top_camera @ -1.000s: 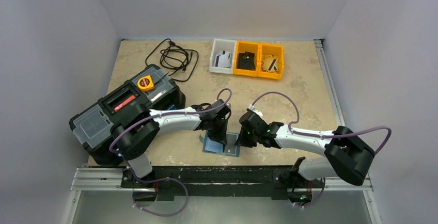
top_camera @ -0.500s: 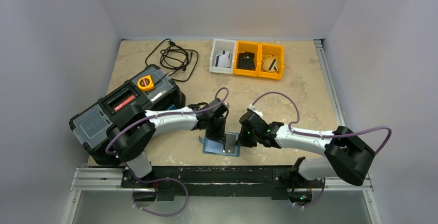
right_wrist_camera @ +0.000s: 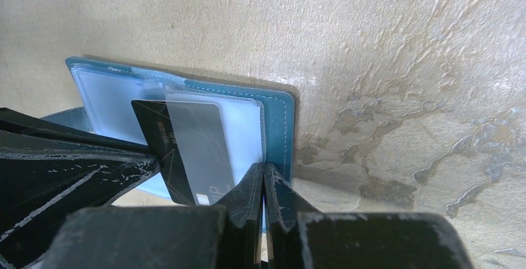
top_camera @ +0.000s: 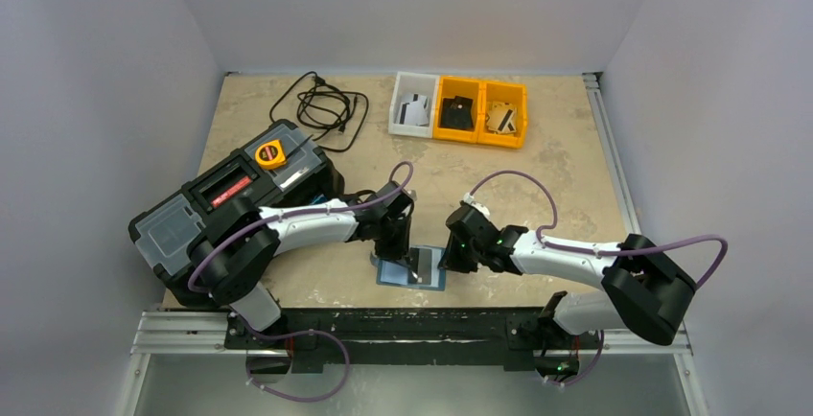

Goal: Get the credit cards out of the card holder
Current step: Remove the credit card from the card holder.

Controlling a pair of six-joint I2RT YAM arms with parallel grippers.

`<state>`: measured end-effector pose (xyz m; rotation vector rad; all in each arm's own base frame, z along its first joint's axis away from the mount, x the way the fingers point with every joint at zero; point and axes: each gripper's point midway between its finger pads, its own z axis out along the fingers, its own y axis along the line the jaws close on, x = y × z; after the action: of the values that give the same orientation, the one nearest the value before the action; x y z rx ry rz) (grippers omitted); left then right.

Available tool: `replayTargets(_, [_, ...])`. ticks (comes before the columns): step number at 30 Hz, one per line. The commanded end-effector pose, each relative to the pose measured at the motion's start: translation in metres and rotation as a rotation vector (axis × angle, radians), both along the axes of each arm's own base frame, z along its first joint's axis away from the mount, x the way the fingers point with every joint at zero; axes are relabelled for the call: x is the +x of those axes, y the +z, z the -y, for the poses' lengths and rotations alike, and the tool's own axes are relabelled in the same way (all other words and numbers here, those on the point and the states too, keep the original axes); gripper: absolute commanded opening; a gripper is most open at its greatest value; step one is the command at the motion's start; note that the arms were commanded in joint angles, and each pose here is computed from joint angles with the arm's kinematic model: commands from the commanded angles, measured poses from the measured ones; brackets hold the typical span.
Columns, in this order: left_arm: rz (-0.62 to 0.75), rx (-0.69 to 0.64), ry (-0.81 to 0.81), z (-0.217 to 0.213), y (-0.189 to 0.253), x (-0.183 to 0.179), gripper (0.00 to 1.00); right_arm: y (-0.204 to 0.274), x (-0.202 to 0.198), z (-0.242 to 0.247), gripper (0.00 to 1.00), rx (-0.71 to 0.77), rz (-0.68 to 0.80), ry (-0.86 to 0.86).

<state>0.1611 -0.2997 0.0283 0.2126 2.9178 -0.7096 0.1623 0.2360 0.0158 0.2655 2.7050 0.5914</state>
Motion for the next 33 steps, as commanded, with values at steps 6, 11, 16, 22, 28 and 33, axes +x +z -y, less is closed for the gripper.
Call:
replayTargets(6, [0.033,-0.041,0.009,-0.011,0.015,0.005,0.00,-0.011,0.003,0.027,0.00,-0.102,0.016,-0.029])
replayTargets(11, [0.048,-0.036,0.022,-0.020,0.023,0.007,0.00,-0.005,0.007,0.024,0.00,-0.094,0.030,-0.024])
replayTargets(16, [0.053,-0.047,0.029,-0.026,0.030,0.006,0.00,0.006,0.012,0.017,0.00,-0.070,0.051,-0.013])
replayTargets(22, [0.058,-0.068,0.034,-0.028,0.039,0.007,0.00,0.035,0.025,0.001,0.13,-0.008,0.110,0.006])
replayTargets(28, [0.068,-0.117,0.047,-0.030,0.055,0.010,0.00,0.079,0.040,-0.017,0.47,0.099,0.210,0.024])
replayTargets(33, [0.085,-0.201,0.072,-0.031,0.082,0.019,0.00,0.106,0.049,-0.037,0.68,0.292,0.272,0.079])
